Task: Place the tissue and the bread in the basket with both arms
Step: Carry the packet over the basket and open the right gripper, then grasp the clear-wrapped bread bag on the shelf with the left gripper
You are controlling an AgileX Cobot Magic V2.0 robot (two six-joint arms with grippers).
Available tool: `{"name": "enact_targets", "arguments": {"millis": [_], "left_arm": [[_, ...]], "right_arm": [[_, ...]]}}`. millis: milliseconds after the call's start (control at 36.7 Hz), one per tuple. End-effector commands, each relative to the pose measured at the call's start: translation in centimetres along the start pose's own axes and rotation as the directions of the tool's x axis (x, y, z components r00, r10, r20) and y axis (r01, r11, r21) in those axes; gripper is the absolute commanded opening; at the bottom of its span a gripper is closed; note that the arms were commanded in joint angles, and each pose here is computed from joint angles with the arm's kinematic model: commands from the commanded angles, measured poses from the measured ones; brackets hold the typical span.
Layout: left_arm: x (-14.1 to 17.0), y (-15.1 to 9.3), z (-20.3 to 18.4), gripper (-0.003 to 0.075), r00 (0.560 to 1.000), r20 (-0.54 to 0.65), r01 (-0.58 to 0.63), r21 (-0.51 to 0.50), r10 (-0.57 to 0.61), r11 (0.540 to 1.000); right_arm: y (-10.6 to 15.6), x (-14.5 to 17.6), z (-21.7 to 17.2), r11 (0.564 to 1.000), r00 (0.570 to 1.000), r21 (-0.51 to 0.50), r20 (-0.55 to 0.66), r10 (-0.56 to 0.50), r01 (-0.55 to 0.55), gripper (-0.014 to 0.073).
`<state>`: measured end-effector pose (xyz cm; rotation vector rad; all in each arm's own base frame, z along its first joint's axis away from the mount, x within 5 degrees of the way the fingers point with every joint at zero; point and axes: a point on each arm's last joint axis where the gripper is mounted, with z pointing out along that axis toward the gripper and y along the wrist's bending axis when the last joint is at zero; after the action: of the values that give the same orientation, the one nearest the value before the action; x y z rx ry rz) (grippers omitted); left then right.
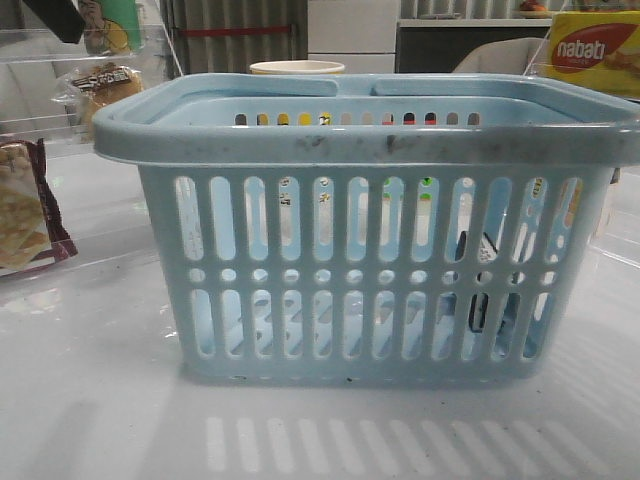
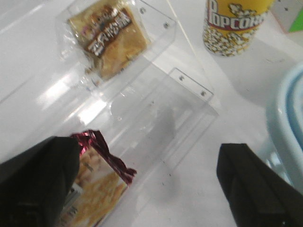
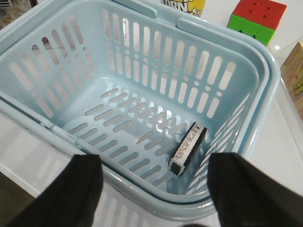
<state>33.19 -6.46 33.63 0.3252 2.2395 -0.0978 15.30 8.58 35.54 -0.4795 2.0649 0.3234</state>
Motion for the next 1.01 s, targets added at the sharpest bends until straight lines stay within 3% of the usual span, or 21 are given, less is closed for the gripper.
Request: {"name": "enact_targets", "arguments": {"millis": [0,300,491,981], "left_arm": [[-3.8,1.3,0.2,0.0636,0.989,0.149,0.022,-0.035,-0.016,0.999],[-7.0,5.5,8.8,0.0636,0.984,0.169,0.074,-0.091,-0.058,0.993],[-6.4,5.3,12.7,0.0619,0.985,0.165,0.072,-0.082,-0.058,0.994],[-7.1,4.2,12.7,0.0174,0.986,0.165,0.051,-0.065,-0.04,0.997]], "right_arm": [[0.0,-1.4,-0.6,1.0,0.995,0.002,0.102,-0.016,0.015,0.057],[0.0,-1.4,-0.6,1.0,0.995,0.002,0.101,-0.016,0.016,0.057],[0.0,-1.4,-0.6,1.0,0.995,0.002,0.101,-0.016,0.016,0.057],[0.0,-1.4,-0.6,1.0,0.995,0.002,0.101,-0.016,0.016,0.057]]}}
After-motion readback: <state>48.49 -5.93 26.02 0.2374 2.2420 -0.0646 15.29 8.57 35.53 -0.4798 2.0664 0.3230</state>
